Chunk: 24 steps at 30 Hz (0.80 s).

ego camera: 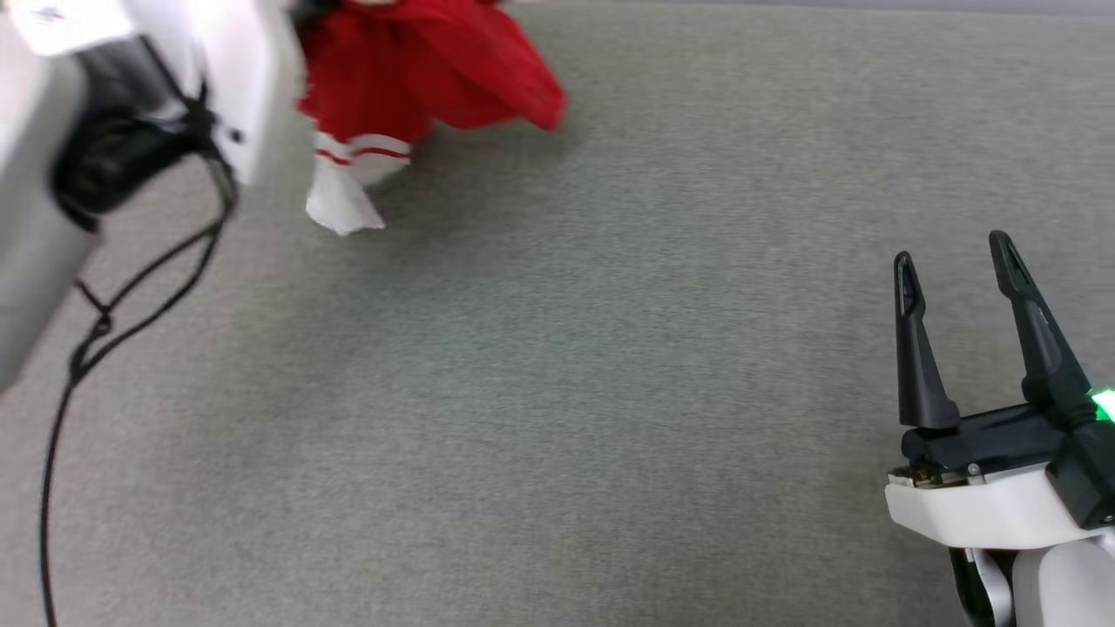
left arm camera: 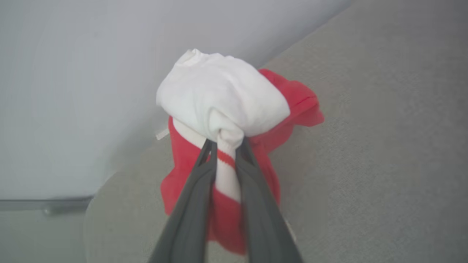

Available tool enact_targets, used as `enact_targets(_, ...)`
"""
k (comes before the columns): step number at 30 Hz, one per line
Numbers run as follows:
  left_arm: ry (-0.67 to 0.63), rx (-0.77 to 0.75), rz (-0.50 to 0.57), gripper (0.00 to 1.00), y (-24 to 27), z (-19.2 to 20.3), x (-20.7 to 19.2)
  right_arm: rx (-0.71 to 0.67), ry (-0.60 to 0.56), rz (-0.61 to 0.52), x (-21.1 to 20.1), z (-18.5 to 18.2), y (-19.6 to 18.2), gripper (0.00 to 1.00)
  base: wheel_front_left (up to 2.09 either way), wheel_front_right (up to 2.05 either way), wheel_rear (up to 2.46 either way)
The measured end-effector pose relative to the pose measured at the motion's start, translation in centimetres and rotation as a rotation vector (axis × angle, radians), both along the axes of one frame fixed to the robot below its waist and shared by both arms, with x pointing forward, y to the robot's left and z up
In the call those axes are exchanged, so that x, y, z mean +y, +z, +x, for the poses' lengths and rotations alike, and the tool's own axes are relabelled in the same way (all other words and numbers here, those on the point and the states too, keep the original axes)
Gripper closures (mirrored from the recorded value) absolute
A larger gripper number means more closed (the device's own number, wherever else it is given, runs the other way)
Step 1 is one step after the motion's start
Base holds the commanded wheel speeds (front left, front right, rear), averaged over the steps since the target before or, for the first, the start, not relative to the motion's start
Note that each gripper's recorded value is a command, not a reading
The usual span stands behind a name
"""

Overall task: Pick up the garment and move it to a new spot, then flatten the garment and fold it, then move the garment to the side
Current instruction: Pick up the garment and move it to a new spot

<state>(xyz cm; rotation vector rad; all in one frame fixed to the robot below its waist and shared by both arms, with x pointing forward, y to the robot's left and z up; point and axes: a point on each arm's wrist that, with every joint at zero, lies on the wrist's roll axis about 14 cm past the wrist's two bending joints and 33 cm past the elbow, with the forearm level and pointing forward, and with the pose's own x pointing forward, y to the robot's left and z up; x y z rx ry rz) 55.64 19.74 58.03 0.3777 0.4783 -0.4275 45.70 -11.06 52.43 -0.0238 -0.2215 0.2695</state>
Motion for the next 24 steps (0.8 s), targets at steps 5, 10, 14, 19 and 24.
enact_targets(5,-0.220,0.005,-0.028,1.00,-1.3,-0.3,-8.7,-0.009,-0.069,0.021,-2.6,-0.9,0.9,0.00,0.00,0.00,0.00)
enact_targets(10,-0.445,0.026,-0.053,1.00,-3.8,-2.2,-17.3,-0.008,-0.134,0.024,-5.0,-1.8,1.3,0.00,0.00,0.00,0.00)
enact_targets(14,-0.599,0.062,-0.103,1.00,-5.8,-4.6,-23.2,0.000,-0.184,0.024,-6.8,-2.4,1.2,0.00,0.00,0.00,0.00)
enact_targets(19,-0.730,0.109,-0.182,1.00,-8.0,-7.8,-28.7,0.013,-0.237,0.021,-8.6,-2.9,0.9,0.00,0.00,0.00,0.00)
enact_targets(24,-0.818,0.247,-0.158,1.00,-13.2,-13.2,-31.2,0.024,-0.270,0.017,-9.7,-3.1,0.6,0.00,0.00,0.00,0.00)
